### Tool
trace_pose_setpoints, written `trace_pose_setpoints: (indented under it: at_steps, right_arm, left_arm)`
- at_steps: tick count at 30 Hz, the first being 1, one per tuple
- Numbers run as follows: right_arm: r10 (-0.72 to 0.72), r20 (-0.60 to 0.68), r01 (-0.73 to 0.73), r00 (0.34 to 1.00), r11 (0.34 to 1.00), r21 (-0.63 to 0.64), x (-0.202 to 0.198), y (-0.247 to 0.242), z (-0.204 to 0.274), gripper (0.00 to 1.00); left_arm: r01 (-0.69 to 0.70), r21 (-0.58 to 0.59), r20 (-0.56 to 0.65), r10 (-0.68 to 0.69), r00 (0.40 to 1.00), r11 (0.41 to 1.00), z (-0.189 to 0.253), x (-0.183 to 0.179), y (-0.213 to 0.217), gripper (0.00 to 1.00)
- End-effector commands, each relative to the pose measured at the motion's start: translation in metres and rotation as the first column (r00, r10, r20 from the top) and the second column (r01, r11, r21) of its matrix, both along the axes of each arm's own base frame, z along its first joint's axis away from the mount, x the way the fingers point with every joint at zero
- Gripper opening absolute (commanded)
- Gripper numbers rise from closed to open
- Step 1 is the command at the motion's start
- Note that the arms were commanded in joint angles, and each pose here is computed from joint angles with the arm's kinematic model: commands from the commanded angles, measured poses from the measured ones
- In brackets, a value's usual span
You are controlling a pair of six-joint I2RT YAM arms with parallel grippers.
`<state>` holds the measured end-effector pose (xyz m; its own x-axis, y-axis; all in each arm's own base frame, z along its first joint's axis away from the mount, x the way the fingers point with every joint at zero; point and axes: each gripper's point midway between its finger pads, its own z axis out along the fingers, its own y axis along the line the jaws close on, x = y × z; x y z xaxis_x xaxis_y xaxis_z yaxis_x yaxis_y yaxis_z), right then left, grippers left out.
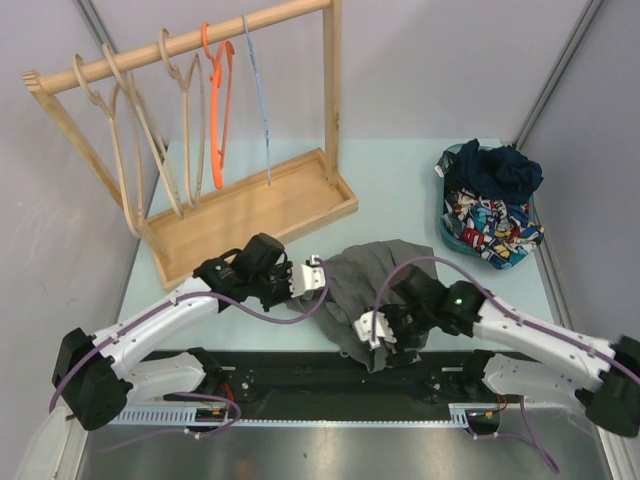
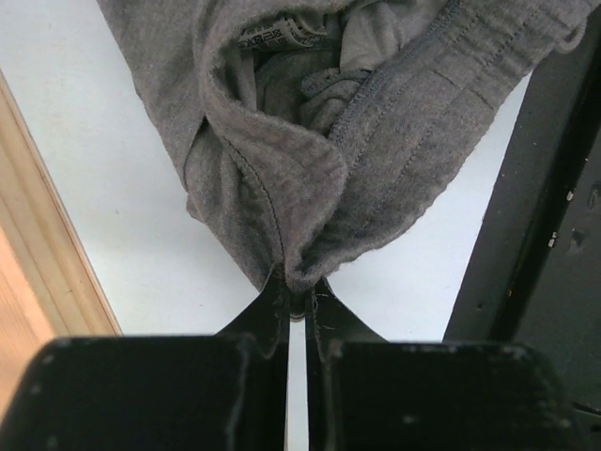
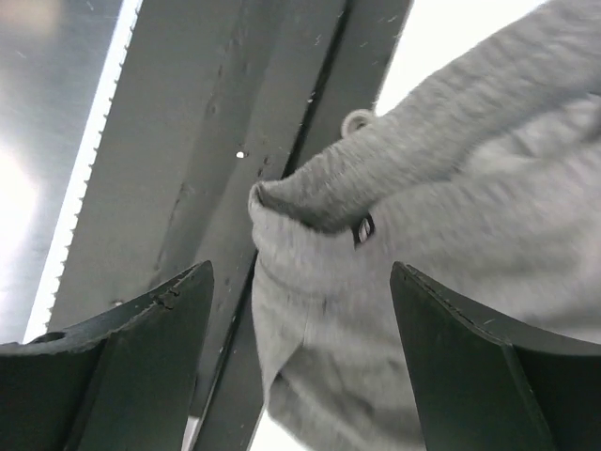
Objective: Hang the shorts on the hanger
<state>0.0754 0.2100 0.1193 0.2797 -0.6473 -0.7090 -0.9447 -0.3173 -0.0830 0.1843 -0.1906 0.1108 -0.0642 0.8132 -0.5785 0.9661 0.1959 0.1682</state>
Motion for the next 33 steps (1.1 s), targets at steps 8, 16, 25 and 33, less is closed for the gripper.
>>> trace_pose_setpoints:
  at_steps: [8,16,25,33]
  right_arm:
    - [-0.006,0.146,0.028,0.989,0.989,-0.147,0.034,0.020,-0.072,0.26]
    - [-0.360,0.311,0.334,0.880,0.933,0.135,0.084,-0.010,0.038,0.00]
    - [-0.673,0.330,0.580,0.662,0.739,0.344,0.113,-0.078,0.117,0.00]
    - [-0.748,0.255,0.646,0.613,0.660,0.383,0.122,-0.079,0.126,0.00]
  left_arm:
    - [0.038,-0.039,-0.034,-0.040,0.999,0.998,0.003,-0.011,-0.001,0.00]
    - [0.165,0.019,-0.008,-0.165,0.986,0.986,-0.008,-0.032,0.019,0.02]
    - [0.224,0.022,0.005,-0.224,0.975,0.974,-0.006,-0.030,0.014,0.73]
    - [0.341,-0.090,0.149,-0.326,0.934,0.936,0.006,-0.032,-0.033,0.92]
